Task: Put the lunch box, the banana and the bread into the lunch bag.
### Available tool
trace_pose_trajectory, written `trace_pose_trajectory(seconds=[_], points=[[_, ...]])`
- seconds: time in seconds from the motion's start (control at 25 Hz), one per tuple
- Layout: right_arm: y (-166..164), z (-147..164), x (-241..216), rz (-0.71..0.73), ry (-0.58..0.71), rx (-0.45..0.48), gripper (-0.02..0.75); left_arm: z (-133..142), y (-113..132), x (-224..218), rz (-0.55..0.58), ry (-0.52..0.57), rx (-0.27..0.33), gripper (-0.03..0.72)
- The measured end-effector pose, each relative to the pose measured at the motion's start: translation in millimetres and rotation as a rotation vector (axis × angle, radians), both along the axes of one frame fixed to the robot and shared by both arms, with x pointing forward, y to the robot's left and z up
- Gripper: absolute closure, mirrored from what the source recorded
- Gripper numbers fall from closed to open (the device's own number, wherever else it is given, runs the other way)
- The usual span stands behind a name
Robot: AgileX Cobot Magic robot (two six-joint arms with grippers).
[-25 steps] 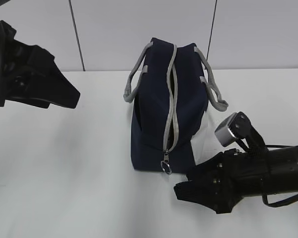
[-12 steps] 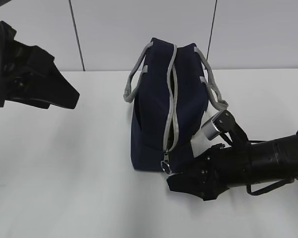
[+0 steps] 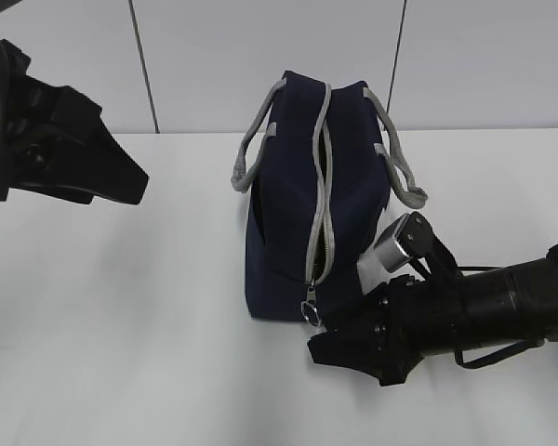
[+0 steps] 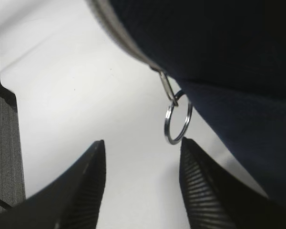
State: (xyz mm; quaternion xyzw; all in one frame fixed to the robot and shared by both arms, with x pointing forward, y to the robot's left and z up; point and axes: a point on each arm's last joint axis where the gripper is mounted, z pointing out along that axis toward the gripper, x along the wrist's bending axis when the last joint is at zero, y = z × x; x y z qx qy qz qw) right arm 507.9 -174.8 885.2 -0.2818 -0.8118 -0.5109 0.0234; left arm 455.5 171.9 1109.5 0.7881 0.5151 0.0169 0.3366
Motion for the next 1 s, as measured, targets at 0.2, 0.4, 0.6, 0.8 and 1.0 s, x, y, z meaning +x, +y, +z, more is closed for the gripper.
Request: trace_pose_trajectory(seconds=[0.2, 0.4, 0.6, 0.8, 1.0], points=[[1.0, 3.1, 5.0, 0.007, -0.031, 0.000, 0.364, 0.0, 0.0, -0.1, 0.000, 0.001, 0.000, 0.268], [2.1, 6.7, 10.7, 0.008, -0.055, 0.004, 0.405, -0.3, 0.1, -0.5, -0.003, 0.005, 0.003, 0.270], [1.2, 5.6, 11.7, 0.001, -0.057, -0.015, 0.461, -0.4, 0.1, -0.6, -0.003, 0.006, 0.004, 0.272], [0.9, 4.9, 11.9, -0.001, -0.058, -0.022, 0.472, -0.4, 0.2, -0.7, -0.004, 0.007, 0.004, 0.272], [-0.2, 3.0, 12.5, -0.007, -0.057, -0.042, 0.473, -0.5, 0.2, -0.7, -0.004, 0.008, 0.004, 0.272]])
